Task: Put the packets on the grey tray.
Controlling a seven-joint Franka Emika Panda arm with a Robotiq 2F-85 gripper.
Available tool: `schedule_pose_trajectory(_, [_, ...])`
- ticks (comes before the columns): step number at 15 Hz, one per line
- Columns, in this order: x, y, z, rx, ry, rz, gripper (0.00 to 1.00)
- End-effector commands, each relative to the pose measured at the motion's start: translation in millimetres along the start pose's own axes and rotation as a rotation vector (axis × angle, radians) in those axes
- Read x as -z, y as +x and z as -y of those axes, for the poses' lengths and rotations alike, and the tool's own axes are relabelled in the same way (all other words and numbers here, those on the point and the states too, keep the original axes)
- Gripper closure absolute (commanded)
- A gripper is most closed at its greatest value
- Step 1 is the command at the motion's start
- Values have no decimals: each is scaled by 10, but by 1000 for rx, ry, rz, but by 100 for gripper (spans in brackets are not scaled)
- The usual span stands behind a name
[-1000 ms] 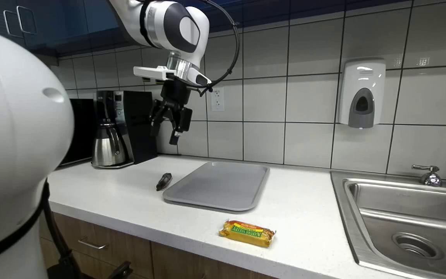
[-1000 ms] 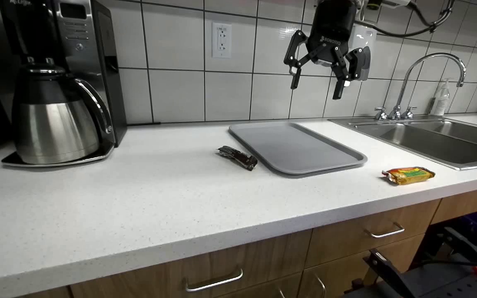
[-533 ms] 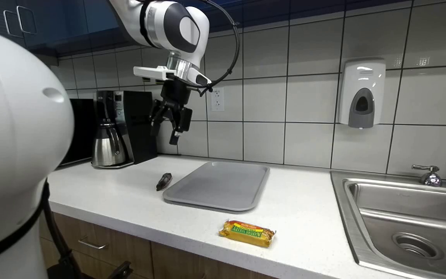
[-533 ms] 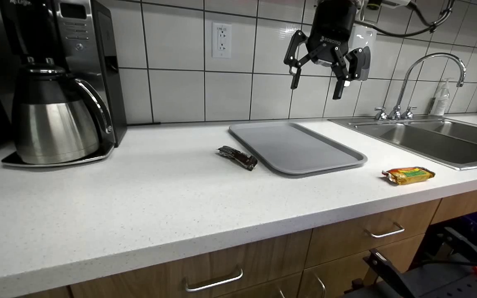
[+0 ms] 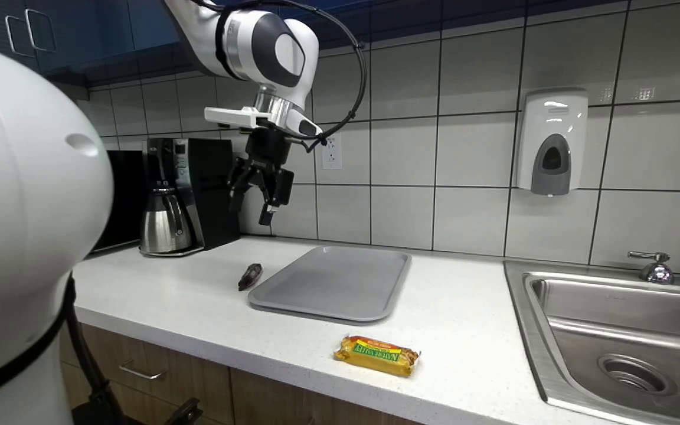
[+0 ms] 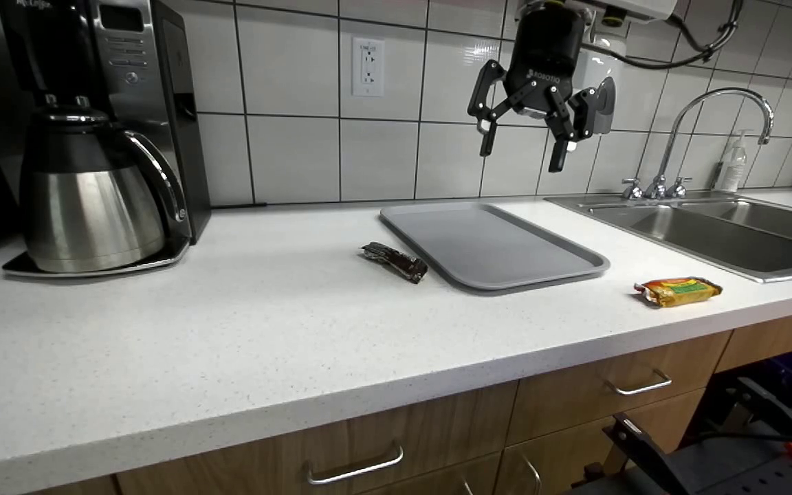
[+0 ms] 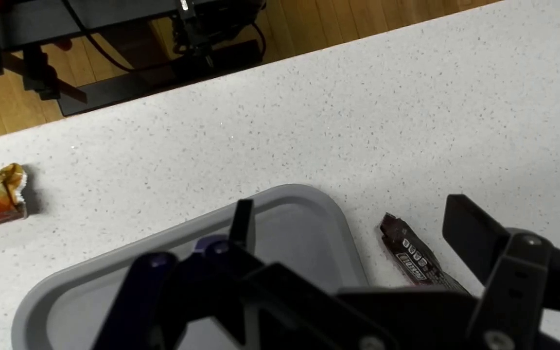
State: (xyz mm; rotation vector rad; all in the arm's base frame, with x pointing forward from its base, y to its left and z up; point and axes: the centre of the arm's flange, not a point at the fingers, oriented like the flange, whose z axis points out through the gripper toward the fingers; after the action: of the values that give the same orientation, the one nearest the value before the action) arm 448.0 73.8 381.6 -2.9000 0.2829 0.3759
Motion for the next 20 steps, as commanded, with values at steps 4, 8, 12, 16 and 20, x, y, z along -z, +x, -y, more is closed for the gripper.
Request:
schedule_pose_trajectory(4, [-178,301,355,133,-62,-1,0])
schedule_pose_trajectory(8, [-353,483,578,202,-109,-27,0])
schedule_pose_trajectory(12, [-537,622,778,256,-117,-56,0])
schedule_pose_trajectory(16, [-734,742,980,315,-108,-80,0])
schedule_pose_trajectory(20, [-914,846,1137,370,-134,-108,0])
